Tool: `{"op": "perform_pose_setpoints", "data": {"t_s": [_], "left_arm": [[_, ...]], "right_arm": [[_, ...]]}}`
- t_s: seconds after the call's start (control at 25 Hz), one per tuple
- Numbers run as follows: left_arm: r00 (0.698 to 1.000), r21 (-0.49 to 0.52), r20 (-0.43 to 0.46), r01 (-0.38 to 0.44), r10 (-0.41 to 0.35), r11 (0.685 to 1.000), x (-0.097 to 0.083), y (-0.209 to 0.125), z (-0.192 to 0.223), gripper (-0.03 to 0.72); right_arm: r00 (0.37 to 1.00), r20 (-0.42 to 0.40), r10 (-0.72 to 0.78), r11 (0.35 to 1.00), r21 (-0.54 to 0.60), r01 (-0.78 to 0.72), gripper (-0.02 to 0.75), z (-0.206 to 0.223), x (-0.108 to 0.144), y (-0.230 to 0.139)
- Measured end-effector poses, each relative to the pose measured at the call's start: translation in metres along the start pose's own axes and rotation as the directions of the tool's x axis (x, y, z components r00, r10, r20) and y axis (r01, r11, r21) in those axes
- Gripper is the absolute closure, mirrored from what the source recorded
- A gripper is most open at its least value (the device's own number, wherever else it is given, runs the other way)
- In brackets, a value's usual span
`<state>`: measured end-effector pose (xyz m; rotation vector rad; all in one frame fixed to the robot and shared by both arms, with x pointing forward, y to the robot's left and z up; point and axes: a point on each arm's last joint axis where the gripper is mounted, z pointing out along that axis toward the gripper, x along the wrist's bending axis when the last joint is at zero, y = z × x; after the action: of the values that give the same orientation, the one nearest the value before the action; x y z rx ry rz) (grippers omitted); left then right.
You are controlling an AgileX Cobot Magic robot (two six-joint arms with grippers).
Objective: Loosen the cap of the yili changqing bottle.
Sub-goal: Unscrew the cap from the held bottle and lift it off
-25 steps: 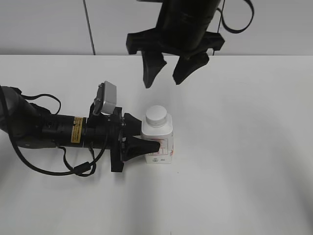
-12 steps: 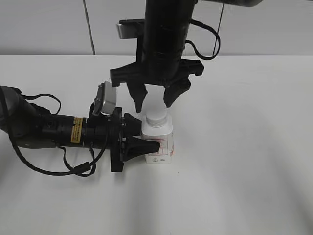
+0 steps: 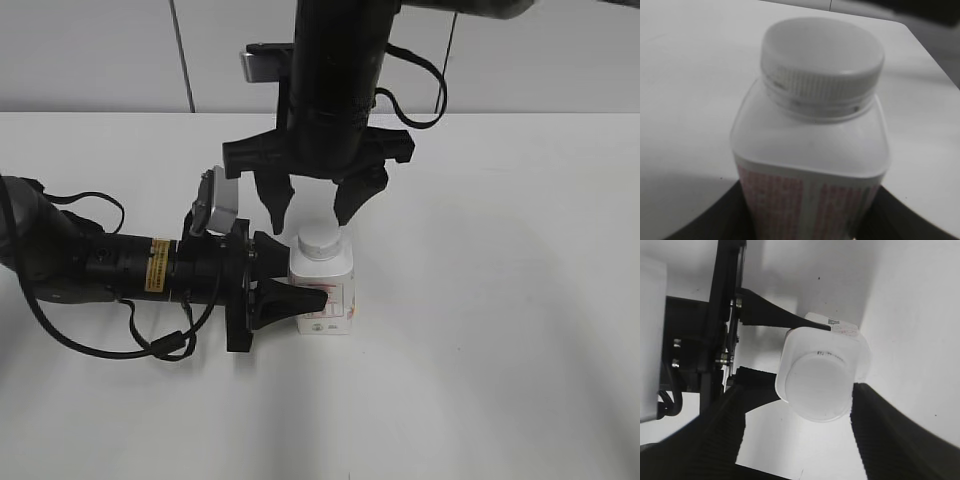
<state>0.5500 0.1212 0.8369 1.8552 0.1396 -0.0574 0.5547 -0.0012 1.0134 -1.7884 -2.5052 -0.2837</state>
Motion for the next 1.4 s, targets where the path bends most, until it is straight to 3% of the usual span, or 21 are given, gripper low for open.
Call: {"op": "perform_pose_setpoints", "data": {"t_s": [1.12,1.4], "left_arm": [[1.0,0.001,0.0,-0.002,0.002,1.0,0.0,0.0,0.0,0.351],[1.0,0.002,0.0,-0.002,0.002,1.0,0.0,0.0,0.0,0.351]], "right_arm": [[0.998,0.067,0.02,0.999,0.039,-0.023,0.214,0.021,-0.008,-0.002],[0.998,0.065,0.021,0.999,0.042,-0.024,0.3,0.021,-0.008,-0.002]]}}
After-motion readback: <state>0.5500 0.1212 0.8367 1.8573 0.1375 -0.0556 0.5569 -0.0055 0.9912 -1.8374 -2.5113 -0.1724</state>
